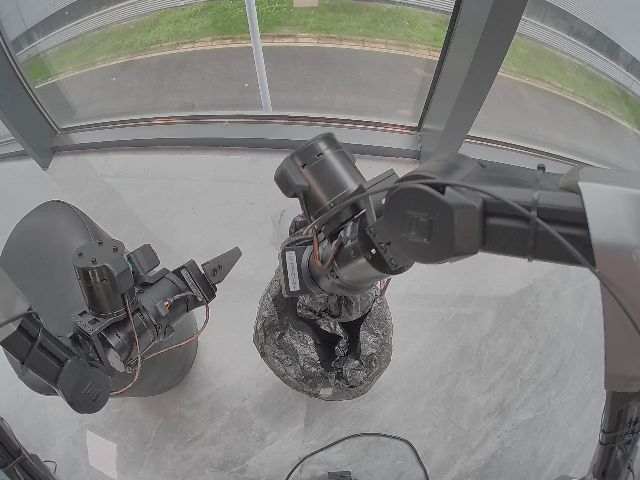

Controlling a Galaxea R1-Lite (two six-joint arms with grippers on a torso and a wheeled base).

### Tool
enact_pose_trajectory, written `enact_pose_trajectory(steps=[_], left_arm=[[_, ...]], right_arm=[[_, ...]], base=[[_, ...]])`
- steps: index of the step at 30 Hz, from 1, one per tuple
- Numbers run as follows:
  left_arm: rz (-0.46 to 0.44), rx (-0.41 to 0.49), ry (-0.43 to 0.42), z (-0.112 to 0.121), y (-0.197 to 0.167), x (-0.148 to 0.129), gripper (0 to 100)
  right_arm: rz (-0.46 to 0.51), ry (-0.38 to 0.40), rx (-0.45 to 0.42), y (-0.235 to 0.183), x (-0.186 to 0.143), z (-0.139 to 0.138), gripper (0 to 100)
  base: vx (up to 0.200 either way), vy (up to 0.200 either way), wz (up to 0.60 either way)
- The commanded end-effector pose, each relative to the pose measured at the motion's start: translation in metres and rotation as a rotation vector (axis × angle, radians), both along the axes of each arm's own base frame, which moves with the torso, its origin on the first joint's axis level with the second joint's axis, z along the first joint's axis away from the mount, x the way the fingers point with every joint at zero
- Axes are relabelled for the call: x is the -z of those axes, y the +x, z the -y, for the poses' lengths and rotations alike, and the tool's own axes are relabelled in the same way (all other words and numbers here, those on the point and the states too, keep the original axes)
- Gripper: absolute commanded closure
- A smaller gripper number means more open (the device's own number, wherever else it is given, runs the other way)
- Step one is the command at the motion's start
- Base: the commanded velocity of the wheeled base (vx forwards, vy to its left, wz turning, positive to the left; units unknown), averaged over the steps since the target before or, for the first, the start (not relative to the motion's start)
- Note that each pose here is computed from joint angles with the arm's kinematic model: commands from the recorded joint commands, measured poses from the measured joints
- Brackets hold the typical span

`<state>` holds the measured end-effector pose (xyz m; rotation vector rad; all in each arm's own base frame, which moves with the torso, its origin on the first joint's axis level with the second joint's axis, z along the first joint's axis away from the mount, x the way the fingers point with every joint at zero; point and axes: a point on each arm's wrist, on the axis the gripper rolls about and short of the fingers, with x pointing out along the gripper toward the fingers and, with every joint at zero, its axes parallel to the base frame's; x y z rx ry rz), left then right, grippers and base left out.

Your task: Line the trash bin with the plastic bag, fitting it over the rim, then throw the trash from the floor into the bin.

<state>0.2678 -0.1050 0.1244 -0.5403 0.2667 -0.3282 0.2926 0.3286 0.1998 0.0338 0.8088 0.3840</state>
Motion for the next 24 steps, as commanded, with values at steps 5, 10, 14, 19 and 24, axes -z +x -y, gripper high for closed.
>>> enact_pose_trajectory(steps=[5, 10, 14, 19, 24], left_arm=[[-0.001, 0.0, 0.0, 0.0, 0.0, 0.0, 0], [-0.004, 0.0, 0.001, 0.0, 0.0, 0.001, 0], [0.0, 0.0, -0.001, 0.0, 0.0, 0.0, 0], [-0.005, 0.0, 0.002, 0.0, 0.001, 0.002, 0], [-0.005, 0.0, 0.002, 0.0, 0.001, 0.002, 0]], right_arm=[[-0.065, -0.077, -0.002, 0.012, 0.049, -0.016, 100], [-0.087, -0.106, 0.001, 0.016, 0.066, -0.019, 100], [-0.107, -0.129, 0.001, 0.019, 0.081, -0.023, 100], [-0.129, -0.156, 0.0, 0.021, 0.097, -0.026, 100], [-0.134, -0.163, 0.004, 0.025, 0.109, -0.028, 100]], base=[[0.0, 0.0, 0.0], [0.0, 0.0, 0.0], [0.0, 0.0, 0.0], [0.0, 0.0, 0.0], [0.0, 0.0, 0.0]])
